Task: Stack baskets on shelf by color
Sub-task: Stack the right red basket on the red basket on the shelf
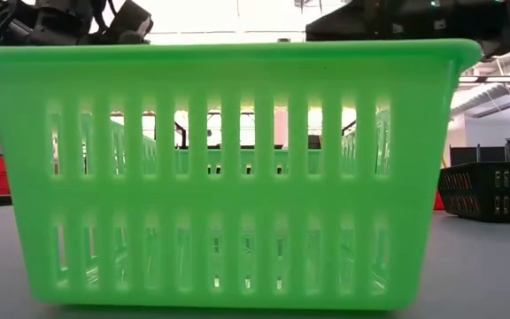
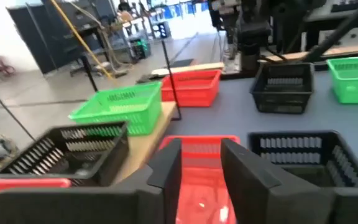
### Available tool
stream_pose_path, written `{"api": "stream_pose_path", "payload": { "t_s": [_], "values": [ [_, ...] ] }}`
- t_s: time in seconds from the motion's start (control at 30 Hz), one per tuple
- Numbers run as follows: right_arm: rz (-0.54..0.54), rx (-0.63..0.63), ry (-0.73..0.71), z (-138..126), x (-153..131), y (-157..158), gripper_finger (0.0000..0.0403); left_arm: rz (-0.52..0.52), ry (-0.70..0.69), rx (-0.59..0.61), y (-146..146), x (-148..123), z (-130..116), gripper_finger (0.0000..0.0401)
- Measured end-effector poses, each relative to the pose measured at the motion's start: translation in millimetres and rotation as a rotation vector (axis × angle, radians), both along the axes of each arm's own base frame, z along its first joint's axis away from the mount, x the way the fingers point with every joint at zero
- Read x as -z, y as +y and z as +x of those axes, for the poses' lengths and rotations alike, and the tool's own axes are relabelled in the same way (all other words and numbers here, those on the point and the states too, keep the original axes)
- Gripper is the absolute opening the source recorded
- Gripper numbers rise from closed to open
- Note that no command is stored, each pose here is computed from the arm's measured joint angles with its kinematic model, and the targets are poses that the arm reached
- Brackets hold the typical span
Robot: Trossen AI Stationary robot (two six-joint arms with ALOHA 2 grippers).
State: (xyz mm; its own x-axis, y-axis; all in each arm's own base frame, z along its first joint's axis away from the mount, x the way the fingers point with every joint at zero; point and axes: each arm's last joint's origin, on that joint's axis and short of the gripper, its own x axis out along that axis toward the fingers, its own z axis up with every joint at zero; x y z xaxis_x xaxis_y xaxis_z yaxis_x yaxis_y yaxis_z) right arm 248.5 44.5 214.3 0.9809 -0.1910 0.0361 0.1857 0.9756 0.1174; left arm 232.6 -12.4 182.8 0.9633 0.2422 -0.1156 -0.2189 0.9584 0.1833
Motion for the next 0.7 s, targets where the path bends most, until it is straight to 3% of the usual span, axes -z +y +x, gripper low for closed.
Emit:
{"api": "stream_pose_path", "payload": {
  "t_s": [0.23, 0.5, 0.7],
  "values": [
    [-0.034, 0.011, -0.067, 10, -2, 0, 0.007, -0.01, 0.0, 0.008, -2, 0, 0, 0.0159],
    [0.032, -0.077, 0.005, 23, 27, 6, 0.0071, 0.03, -0.029, -0.019, 5, -3, 1, 0.0152],
    [-0.017, -0.073, 0.055, 26, 40, 8, 0.0071, 0.039, -0.076, -0.03, 8, -8, 1, 0.0153]
  ]
}}
